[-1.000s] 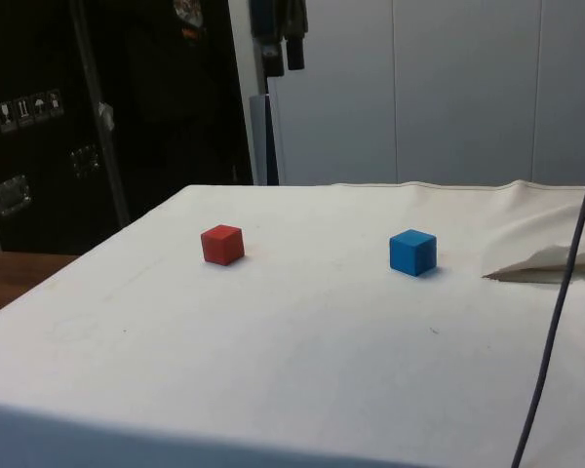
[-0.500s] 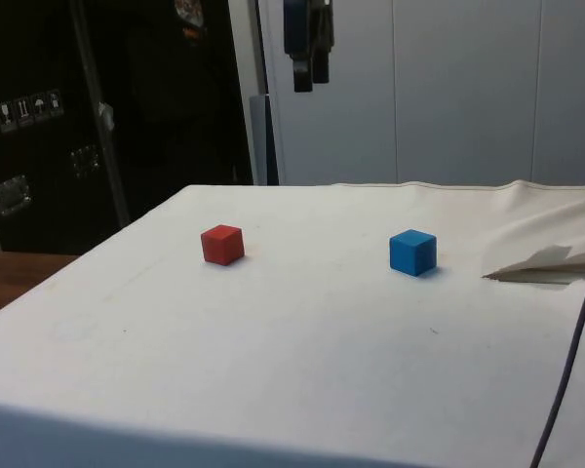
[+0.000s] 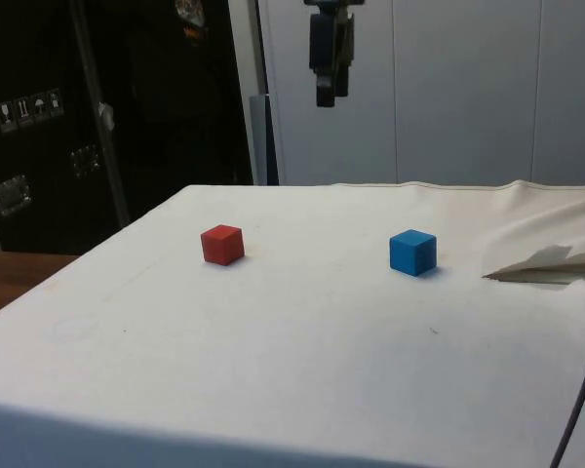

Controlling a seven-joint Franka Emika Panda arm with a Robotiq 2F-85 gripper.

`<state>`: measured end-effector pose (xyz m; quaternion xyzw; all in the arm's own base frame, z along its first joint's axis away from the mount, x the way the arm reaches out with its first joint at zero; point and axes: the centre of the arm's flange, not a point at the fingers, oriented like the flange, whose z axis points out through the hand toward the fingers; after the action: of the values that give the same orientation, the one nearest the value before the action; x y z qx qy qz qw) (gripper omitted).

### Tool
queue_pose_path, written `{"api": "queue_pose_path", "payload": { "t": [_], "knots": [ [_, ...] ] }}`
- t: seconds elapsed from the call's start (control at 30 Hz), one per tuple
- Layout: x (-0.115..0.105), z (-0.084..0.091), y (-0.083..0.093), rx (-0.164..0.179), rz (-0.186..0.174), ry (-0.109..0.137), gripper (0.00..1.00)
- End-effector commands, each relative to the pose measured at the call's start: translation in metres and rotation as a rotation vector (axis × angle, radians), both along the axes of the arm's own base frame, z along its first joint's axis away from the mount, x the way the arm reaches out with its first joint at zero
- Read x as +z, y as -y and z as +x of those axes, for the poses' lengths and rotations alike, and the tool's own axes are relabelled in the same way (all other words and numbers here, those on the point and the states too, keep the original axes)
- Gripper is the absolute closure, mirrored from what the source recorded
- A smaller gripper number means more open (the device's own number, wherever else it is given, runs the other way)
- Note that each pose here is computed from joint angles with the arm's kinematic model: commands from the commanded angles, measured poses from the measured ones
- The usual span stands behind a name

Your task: Stack the two cubes.

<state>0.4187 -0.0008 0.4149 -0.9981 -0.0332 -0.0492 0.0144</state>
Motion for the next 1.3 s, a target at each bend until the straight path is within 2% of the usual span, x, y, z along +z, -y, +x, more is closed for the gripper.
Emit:
{"api": "queue_pose_path", "payload": {
  "t": [0.0, 0.13, 0.2, 0.23, 0.27, 0.43, 0.47, 0.5, 0.53, 0.77, 0.8, 0.83, 1.07, 1.1, 1.27],
  "knots": [
    [-0.001, -0.004, 0.0, 0.002, -0.008, 0.015, 0.0],
    [-0.005, -0.013, 0.0, 0.006, -0.008, 0.027, 0.0],
    [-0.007, -0.015, 0.0, 0.007, -0.008, 0.027, 0.0],
    [-0.007, -0.014, 0.0, 0.006, 0.0, 0.017, 0.0],
    [-0.009, -0.019, 0.0, 0.008, -0.008, 0.033, 0.0],
    [-0.015, -0.03, 0.0, 0.014, -0.004, 0.049, 0.0],
    [-0.017, -0.032, 0.001, 0.013, -0.003, 0.05, 0.0],
    [-0.016, -0.029, 0.0, 0.013, 0.004, 0.039, 0.0],
    [-0.018, -0.034, 0.001, 0.015, -0.003, 0.053, 0.0],
    [-0.022, -0.05, 0.006, 0.019, 0.004, 0.069, 0.0],
    [-0.023, -0.047, 0.004, 0.018, 0.009, 0.056, 0.0],
    [-0.022, -0.052, 0.008, 0.018, 0.005, 0.07, 0.0],
    [-0.028, -0.06, 0.017, 0.021, 0.008, 0.056, 0.0],
    [-0.027, -0.06, 0.015, 0.021, 0.017, 0.057, 0.0],
    [-0.036, -0.061, 0.02, 0.023, -0.007, 0.026, 0.0]
  ]
}}
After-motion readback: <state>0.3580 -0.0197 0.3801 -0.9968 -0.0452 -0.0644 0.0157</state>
